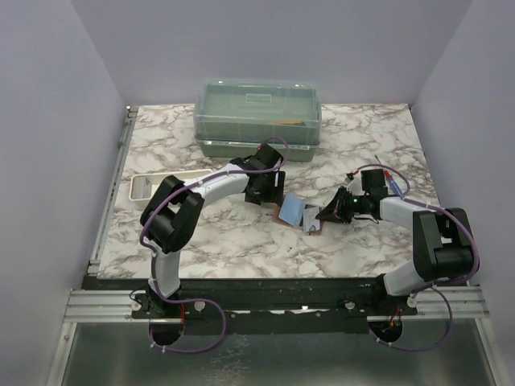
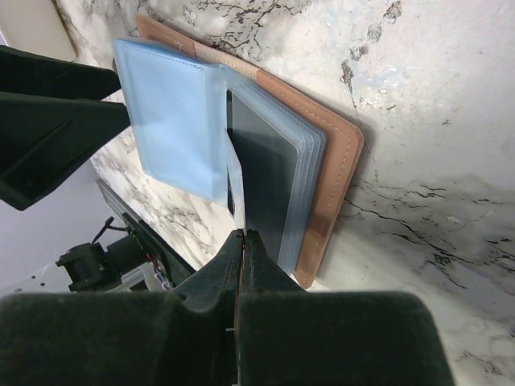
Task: Put the credit cards into the card holder
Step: Insert the credit card into the card holder.
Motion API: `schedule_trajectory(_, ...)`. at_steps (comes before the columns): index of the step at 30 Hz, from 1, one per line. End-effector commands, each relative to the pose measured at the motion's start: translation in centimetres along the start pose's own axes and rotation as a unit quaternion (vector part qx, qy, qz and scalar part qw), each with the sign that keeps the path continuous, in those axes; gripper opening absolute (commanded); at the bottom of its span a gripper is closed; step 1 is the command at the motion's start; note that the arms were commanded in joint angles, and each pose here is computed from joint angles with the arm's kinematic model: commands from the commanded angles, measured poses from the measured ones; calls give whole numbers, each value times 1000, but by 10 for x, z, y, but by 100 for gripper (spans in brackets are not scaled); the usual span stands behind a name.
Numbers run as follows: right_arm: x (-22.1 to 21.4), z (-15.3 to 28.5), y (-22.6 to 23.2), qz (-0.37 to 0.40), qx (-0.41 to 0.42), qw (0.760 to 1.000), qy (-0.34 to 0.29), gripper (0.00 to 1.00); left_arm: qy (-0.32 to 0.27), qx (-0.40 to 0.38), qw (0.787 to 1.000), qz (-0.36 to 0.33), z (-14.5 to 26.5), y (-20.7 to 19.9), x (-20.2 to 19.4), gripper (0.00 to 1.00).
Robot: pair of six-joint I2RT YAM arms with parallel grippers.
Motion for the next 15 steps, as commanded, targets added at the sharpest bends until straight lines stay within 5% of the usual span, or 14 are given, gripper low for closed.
schedule_trajectory(1, 0, 0, 1, 9, -5, 1000, -3, 0, -13, -27, 1000, -1, 26, -6, 8, 76)
schedule_trajectory(15, 1, -1, 5, 16, -3, 1000, 0, 0, -40, 13, 999, -18, 5, -38, -5, 85)
Point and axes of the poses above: each gripper's point midway between its finger pads, its own z axis back along the fingers, its own y axis along the line the jaws close on, x = y × z, the point moved 9 cm from there along z, back along the fingers, and after that the axes turned 3 degrees about -z, right-handed, at the moved point
